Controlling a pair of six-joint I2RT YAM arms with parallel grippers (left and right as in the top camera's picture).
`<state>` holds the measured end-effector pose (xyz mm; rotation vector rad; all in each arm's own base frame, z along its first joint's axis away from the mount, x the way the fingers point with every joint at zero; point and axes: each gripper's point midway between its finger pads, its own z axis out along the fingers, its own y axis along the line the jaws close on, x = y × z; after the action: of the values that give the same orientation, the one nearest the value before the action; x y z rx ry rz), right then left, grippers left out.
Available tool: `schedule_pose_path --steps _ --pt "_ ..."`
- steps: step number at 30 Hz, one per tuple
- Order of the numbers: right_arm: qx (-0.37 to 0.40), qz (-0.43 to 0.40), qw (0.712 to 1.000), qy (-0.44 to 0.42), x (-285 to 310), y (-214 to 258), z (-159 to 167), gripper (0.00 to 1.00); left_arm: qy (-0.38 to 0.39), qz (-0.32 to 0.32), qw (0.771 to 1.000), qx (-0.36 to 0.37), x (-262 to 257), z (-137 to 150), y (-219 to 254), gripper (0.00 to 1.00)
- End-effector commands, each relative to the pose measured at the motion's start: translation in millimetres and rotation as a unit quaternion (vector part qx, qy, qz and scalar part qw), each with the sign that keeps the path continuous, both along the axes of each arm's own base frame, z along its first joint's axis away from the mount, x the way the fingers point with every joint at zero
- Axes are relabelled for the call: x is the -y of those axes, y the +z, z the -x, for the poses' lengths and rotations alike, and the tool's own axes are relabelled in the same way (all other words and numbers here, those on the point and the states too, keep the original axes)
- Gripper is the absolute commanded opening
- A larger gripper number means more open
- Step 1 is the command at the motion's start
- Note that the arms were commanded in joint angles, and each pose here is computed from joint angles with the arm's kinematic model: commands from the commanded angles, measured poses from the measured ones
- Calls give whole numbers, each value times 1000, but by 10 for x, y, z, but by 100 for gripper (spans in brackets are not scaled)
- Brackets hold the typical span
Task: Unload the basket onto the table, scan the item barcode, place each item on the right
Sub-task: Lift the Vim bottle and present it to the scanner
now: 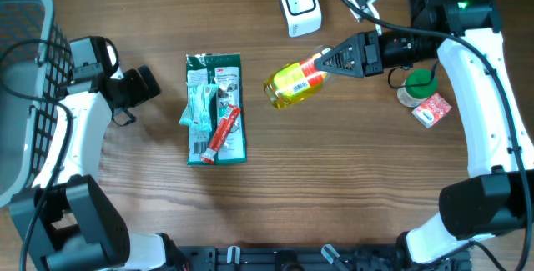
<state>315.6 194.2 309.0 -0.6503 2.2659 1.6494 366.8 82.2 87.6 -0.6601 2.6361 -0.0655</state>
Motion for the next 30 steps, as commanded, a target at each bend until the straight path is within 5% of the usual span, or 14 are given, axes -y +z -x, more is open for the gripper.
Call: schedule_pose_path --steps 1,7,14,17,20,24,26,30 --pt "37 22 999 1 30 29 37 25 -5 2 1000 -1 0 3 -15 100" --pt "14 256 959 -121 465 -569 -377 23 -5 2 1000 -1 0 3 -15 100" --pt "160 311 906 -239 521 363 -761 28 -5 2 1000 -1 0 3 -15 100" --pt "260 404 834 -271 388 338 -1112 13 -5 2 1000 -1 0 3 -15 100" --pt "368 494 737 -279 110 176 -1646 14 -5 2 1000 -1 0 3 -15 100" --pt "421 578 654 -248 -90 -240 -2045 17 -5 2 1000 -1 0 3 -15 100" --pt "451 639 578 -234 -144 -526 -2336 12 -5 2 1000 -1 0 3 -15 100" --pt "465 682 509 -242 -153 -831 -2625 10 -5 2 1000 -1 0 3 -15 100"
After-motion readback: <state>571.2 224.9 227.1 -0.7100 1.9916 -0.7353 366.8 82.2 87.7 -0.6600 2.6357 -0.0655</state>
